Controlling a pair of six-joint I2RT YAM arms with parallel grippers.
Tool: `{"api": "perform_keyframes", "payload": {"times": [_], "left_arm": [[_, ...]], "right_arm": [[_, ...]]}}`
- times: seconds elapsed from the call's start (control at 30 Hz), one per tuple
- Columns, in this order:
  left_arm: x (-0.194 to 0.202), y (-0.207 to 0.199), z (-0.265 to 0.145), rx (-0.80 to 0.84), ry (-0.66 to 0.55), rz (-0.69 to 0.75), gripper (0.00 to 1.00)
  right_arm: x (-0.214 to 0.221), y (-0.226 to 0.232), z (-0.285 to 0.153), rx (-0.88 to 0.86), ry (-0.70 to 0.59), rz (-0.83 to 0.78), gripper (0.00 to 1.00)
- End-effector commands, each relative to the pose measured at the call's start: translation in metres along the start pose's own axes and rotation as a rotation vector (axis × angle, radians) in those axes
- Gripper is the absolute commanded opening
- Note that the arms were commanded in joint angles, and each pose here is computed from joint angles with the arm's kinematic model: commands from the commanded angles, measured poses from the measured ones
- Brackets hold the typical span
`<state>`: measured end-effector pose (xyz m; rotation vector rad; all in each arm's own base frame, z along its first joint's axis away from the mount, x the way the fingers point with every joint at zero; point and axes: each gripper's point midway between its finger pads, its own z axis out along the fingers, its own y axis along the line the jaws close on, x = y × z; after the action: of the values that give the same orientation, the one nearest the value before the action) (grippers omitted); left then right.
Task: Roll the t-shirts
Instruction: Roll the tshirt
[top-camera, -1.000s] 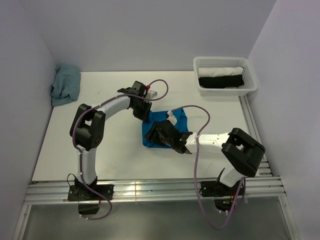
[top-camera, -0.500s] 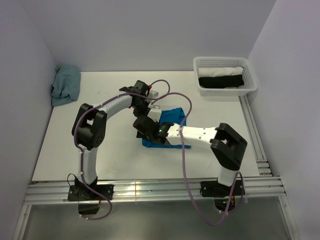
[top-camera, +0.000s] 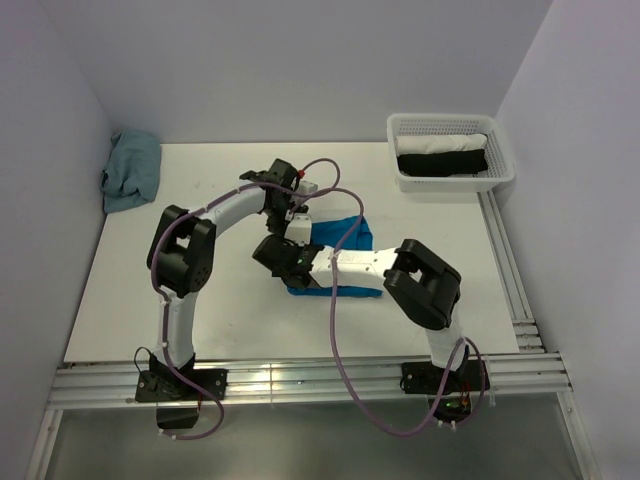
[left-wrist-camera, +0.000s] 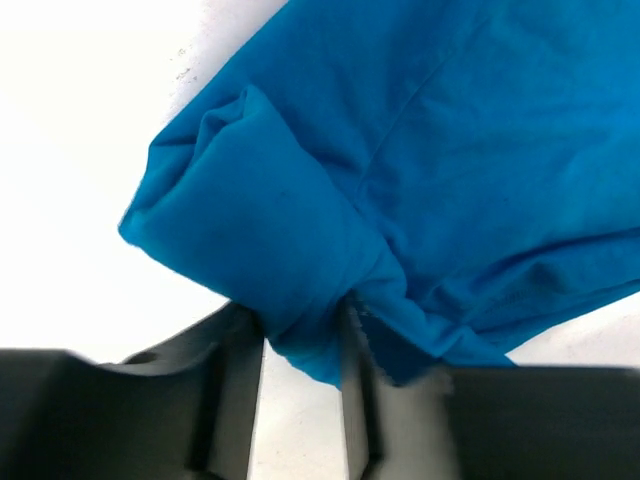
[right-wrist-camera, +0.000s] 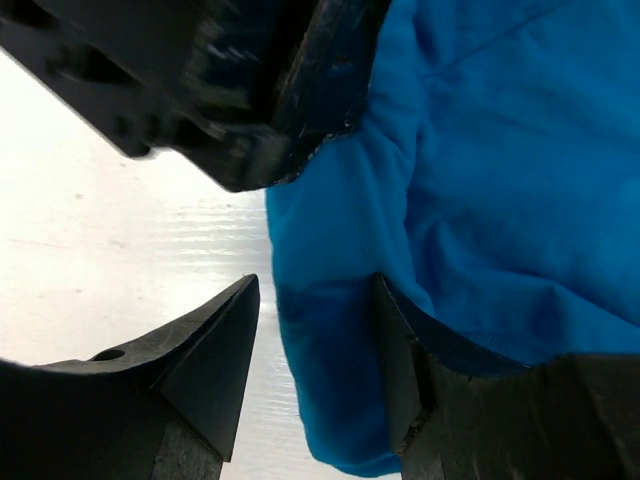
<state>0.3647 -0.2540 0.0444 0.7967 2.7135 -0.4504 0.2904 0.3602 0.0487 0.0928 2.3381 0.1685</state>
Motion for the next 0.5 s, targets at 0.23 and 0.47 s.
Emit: {"api": "perform_keyframes", "payload": {"times": [0.23, 0.47], "left_arm": [[-0.020, 0.001, -0.007, 0.030, -0.001, 0.008, 0.62], [-0.043, 0.009, -0.022, 0.088, -0.056, -0.028, 0.74]], "right_arm": [[0.039, -0.036, 0.005, 0.140, 0.086, -0.044, 0.56], [0.049, -0.041, 0.004, 0.140, 0.112, -0.030, 0.56]]}}
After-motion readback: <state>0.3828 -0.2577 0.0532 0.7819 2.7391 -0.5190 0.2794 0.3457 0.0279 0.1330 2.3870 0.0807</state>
